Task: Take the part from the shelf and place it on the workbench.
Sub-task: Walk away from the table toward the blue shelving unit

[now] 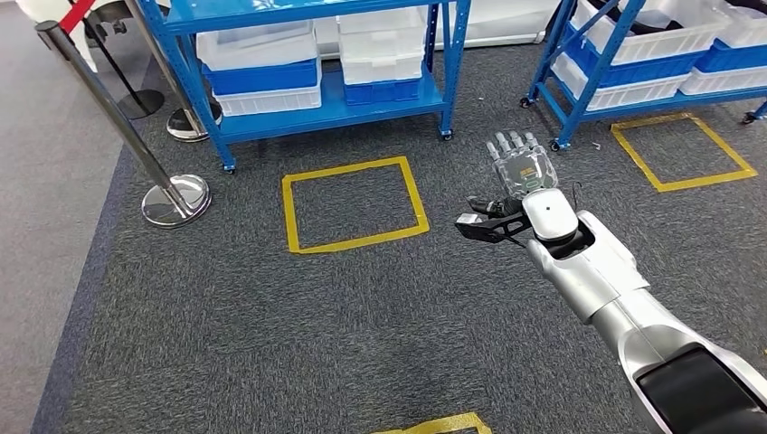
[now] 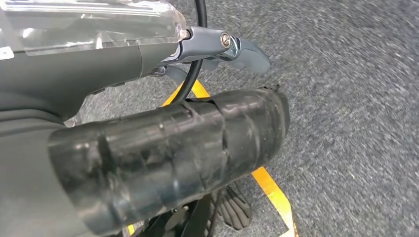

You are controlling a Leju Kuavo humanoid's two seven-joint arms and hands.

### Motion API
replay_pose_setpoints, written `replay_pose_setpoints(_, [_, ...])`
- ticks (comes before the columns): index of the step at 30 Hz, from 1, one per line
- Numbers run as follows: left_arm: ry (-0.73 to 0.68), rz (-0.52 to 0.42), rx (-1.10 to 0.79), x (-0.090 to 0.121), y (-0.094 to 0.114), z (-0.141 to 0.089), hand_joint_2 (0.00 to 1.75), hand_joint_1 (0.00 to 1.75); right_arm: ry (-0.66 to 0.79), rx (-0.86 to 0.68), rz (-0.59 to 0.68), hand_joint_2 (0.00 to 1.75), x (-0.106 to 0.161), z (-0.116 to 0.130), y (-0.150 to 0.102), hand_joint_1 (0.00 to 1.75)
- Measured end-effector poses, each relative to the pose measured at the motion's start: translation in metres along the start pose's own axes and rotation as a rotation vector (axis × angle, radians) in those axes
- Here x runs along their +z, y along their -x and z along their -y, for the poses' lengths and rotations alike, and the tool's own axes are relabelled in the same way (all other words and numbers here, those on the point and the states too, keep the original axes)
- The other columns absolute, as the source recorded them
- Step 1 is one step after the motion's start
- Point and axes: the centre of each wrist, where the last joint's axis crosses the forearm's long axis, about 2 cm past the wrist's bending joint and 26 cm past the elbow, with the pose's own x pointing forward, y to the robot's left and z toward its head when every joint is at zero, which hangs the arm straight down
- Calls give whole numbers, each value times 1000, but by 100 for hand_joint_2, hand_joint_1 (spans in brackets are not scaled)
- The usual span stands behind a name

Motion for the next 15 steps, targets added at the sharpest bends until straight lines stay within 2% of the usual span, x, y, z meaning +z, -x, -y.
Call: replay_pose_setpoints(15, [-11, -3, -13, -1, -1, -2, 0, 0, 1, -15, 10, 0, 1, -4, -2, 0])
